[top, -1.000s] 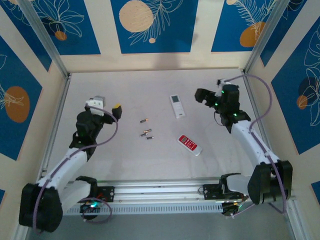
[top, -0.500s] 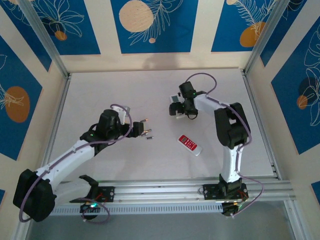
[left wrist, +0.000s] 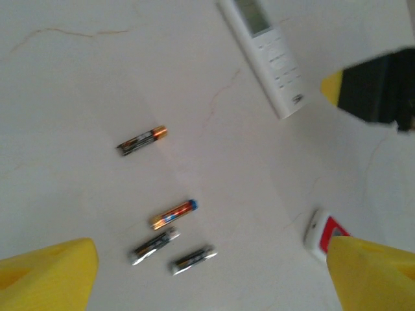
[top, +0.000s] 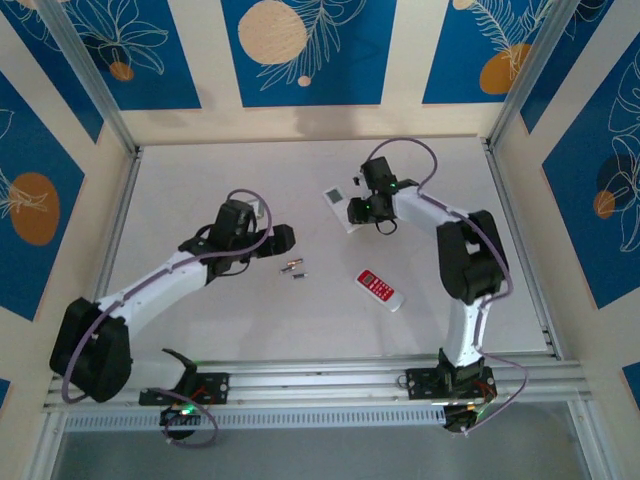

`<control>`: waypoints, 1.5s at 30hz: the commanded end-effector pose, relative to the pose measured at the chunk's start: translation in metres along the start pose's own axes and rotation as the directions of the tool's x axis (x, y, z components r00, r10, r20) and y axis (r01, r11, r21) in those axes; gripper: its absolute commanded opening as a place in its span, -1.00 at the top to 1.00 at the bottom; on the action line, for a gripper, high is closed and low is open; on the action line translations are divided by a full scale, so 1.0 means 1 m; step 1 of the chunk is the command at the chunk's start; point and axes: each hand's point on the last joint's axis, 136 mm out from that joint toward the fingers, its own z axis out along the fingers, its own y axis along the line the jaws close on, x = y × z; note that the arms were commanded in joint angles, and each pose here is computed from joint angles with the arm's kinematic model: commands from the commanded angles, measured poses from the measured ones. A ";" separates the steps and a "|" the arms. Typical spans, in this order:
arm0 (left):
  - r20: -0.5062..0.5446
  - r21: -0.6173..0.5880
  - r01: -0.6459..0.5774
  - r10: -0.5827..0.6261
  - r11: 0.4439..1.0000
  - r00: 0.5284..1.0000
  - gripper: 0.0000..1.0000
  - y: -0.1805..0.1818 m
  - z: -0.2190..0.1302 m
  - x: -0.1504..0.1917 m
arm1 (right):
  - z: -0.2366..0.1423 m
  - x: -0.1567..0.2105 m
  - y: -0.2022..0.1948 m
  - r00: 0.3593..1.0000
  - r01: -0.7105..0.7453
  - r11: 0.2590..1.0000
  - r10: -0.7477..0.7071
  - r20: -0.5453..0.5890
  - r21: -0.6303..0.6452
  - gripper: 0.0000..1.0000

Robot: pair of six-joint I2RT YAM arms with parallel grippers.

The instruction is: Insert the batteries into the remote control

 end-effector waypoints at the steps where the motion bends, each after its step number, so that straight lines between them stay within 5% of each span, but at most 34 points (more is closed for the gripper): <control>1: 0.020 0.181 0.091 -0.096 0.979 0.995 -0.74 -0.045 0.002 -0.030 | -0.037 0.011 0.041 0.998 0.044 0.977 -0.035 0.045 -0.207 0.27; 5: 0.027 0.271 0.110 -0.122 0.956 0.992 -0.67 -0.071 0.012 -0.051 | -0.053 0.020 0.056 0.996 0.054 0.965 -0.033 0.083 -0.258 0.22; 8: 0.007 0.256 0.121 -0.127 0.959 0.992 -0.67 -0.071 0.021 -0.053 | -0.040 0.016 0.034 0.994 0.070 0.989 -0.058 0.094 -0.130 -0.45; 10: 0.009 0.222 0.113 -0.118 0.968 0.993 -0.67 -0.064 0.024 -0.050 | -0.023 0.011 0.024 0.988 0.133 0.989 -0.127 0.089 -0.059 -0.64; 20: -0.007 0.037 0.054 -0.054 0.998 0.999 -0.76 -0.014 0.013 -0.016 | 0.046 -0.021 -0.002 0.940 0.337 0.934 -0.326 -0.100 0.118 -0.71; 35: -0.025 0.021 0.071 -0.070 0.997 0.997 -0.88 -0.008 0.016 -0.009 | 0.079 0.035 -0.002 0.882 0.348 0.933 -0.292 -0.369 0.093 -0.20; 40: -0.017 0.017 0.117 -0.117 0.993 0.993 -0.94 -0.007 0.015 -0.010 | 0.063 0.017 0.003 0.899 0.378 0.913 -0.323 -0.297 0.151 0.04; 45: -0.008 0.106 0.187 -0.187 0.977 0.982 -0.99 -0.024 0.016 -0.023 | 0.004 -0.014 0.052 0.958 0.279 0.960 -0.280 -0.053 -0.030 0.10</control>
